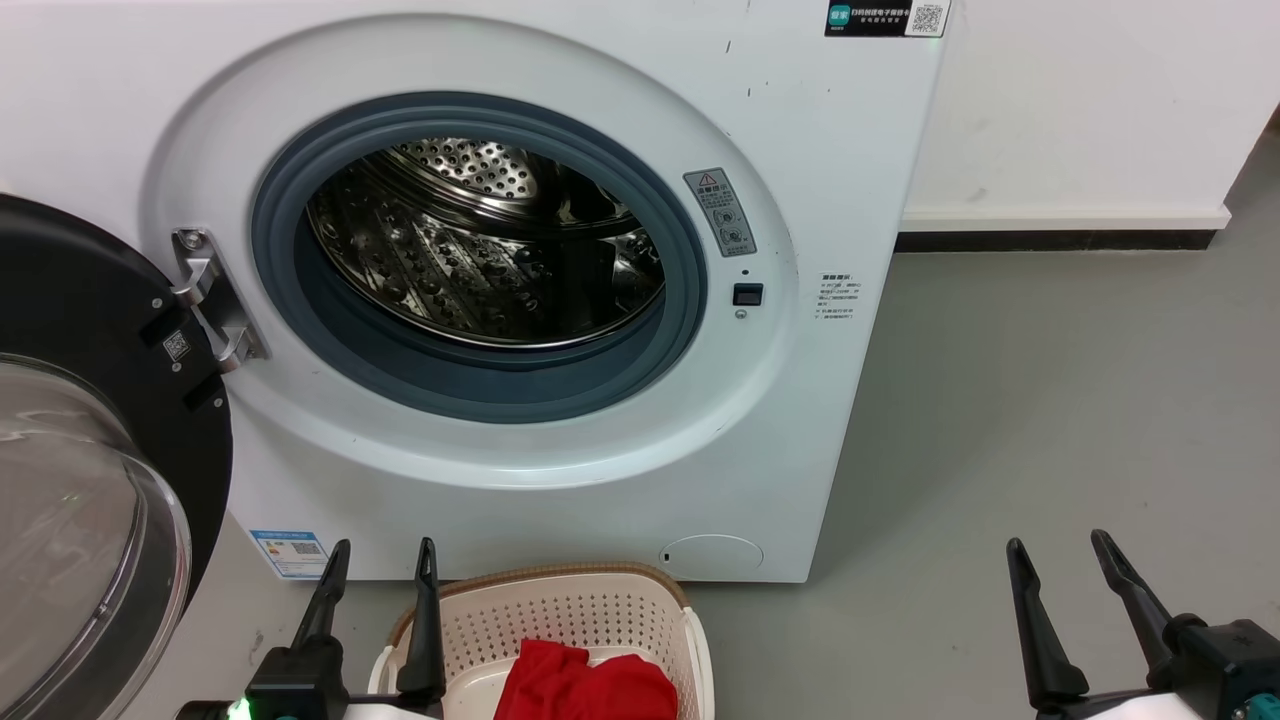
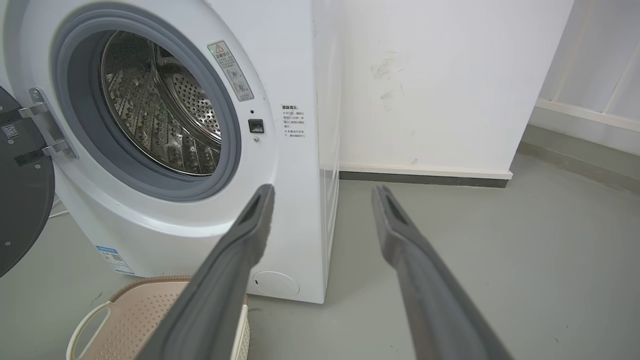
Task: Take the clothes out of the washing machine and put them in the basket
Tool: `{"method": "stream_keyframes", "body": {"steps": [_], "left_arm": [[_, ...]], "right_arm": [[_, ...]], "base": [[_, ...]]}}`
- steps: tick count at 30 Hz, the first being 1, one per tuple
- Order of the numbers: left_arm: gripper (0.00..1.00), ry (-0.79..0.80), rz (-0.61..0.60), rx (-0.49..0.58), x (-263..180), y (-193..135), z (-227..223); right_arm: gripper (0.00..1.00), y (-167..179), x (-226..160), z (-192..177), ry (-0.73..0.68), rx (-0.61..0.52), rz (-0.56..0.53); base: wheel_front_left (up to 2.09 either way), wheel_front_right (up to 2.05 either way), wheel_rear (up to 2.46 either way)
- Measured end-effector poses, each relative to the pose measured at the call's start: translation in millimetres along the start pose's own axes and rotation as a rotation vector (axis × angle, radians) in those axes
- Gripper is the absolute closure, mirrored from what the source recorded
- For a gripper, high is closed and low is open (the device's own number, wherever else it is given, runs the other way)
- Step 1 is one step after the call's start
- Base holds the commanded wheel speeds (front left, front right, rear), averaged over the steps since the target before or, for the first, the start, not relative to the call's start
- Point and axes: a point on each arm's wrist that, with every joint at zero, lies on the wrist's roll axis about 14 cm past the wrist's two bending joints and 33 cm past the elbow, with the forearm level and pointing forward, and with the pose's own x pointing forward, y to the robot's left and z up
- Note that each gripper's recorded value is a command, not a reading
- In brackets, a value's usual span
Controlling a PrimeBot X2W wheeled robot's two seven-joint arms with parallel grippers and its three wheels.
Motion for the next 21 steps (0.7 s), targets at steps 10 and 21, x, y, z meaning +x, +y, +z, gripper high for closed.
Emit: {"method": "stream_keyframes", "body": {"steps": [10,21], "left_arm": [[0.00,0.011,0.003,0.001,0.6,1.9,-3.2],[1.00,0.100,0.027,-0.102,-6.5,5.4,-26.8]], "right_arm": [[0.00,0.3,-0.1,-3.5,0.008,0.009,0.000],[1.00,0.4,-2.3,-22.8,0.060,0.127,-0.005]], "base": [[0.00,0.00,0.00],[0.00,0.00,0.00]]}}
